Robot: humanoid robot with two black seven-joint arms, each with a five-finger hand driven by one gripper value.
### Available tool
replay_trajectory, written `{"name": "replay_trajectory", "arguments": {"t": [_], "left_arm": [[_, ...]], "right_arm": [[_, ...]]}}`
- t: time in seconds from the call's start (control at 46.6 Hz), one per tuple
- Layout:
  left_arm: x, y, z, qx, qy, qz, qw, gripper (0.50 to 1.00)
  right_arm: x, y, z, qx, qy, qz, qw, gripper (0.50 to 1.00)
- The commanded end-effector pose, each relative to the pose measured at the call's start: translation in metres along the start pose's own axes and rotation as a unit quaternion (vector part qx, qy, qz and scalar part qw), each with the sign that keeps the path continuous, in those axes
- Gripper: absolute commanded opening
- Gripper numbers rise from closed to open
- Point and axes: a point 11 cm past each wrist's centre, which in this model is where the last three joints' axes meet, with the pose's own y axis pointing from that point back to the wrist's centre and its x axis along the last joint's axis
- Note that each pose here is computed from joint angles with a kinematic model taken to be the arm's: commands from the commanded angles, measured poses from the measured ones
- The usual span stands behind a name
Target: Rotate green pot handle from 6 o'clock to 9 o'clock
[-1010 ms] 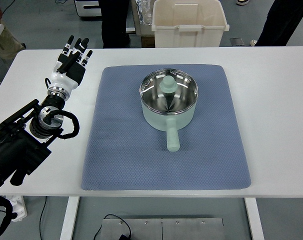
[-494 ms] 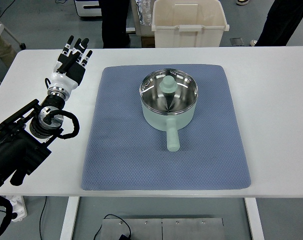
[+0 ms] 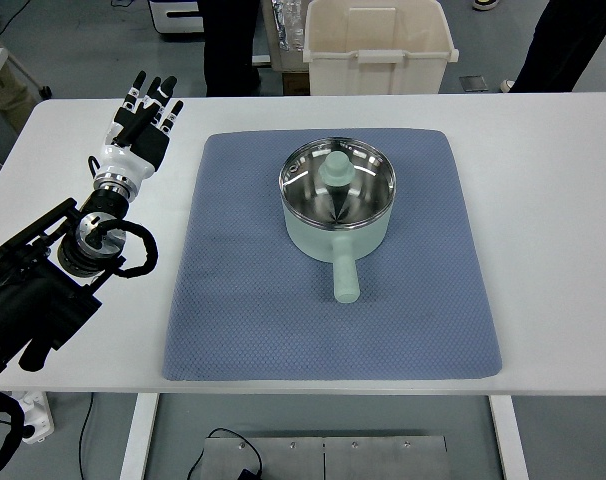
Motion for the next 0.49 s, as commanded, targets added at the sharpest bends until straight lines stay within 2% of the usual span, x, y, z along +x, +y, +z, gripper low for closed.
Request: {"name": "replay_trajectory", "arguments": {"t": [0.0,0.473], "left_arm": [[-0.0004,0.0,-0.0001,0.0,-0.001,-0.002,1.0,1.0],[0.0036,0.0016,0.0022,0.001,-0.006,-0.002,1.0,1.0]], "right_arm": [[0.0,0.0,0.0,0.0,0.0,0.0,1.0,1.0],[0.0,0.0,0.0,0.0,0.0,0.0,1.0,1.0]]}}
